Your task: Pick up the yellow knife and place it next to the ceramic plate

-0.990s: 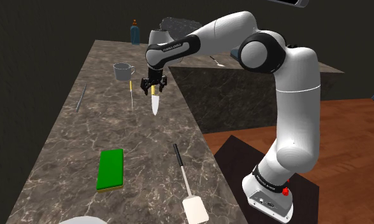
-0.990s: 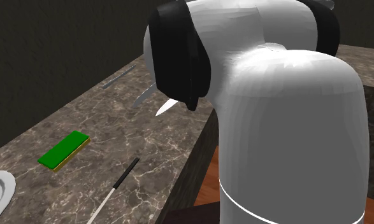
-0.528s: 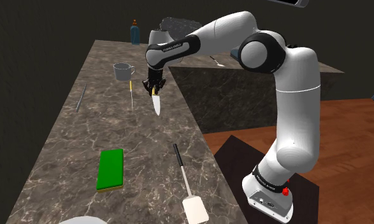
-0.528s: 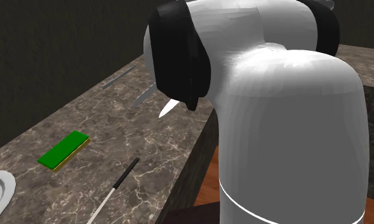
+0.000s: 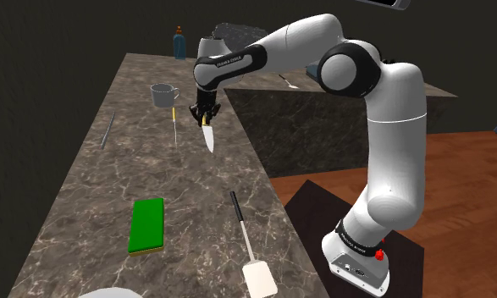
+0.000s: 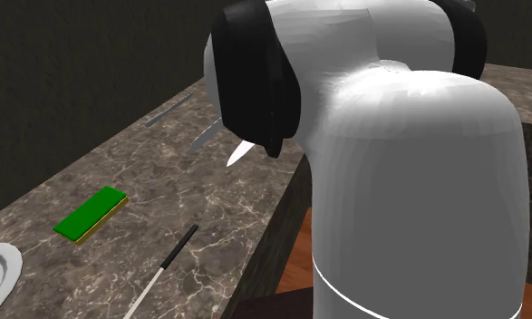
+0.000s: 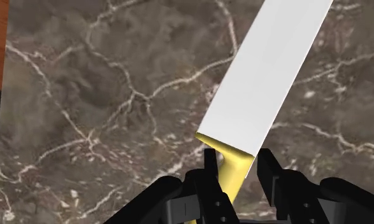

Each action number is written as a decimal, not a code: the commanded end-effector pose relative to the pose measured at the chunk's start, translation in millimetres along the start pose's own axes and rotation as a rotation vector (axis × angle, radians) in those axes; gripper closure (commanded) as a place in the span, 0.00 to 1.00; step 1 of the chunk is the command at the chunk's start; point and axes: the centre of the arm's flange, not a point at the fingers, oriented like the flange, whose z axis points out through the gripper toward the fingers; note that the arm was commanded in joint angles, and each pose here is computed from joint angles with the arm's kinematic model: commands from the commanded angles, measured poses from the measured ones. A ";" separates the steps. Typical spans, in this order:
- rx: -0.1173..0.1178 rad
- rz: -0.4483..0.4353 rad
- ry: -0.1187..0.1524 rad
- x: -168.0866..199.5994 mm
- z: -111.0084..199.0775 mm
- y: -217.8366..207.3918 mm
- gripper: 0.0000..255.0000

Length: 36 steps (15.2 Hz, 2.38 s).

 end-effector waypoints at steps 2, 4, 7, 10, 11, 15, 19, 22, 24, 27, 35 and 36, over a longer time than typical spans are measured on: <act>0.000 0.000 0.000 1.1 -14.7 -0.4 1.00; 0.000 0.000 0.000 1.8 -25.3 -0.6 1.00; 0.000 0.000 0.000 2.8 -41.1 -1.0 1.00; 0.000 0.000 0.000 3.8 -56.9 -1.3 1.00; 0.000 0.000 0.000 4.2 -62.1 -1.5 1.00; 0.000 0.000 0.000 5.2 -78.8 -1.8 1.00; 0.000 0.000 0.000 -40.9 -81.2 -27.5 1.00; 0.000 0.000 0.000 -75.4 -83.0 -46.7 1.00; 0.000 0.000 0.000 -98.5 -84.1 -59.5 1.00; 0.000 0.000 0.000 -133.0 -85.9 -78.8 1.00; 0.000 0.000 0.000 -225.2 -90.7 -130.0 1.00; 0.000 0.000 0.000 -236.7 -91.3 -136.4 1.00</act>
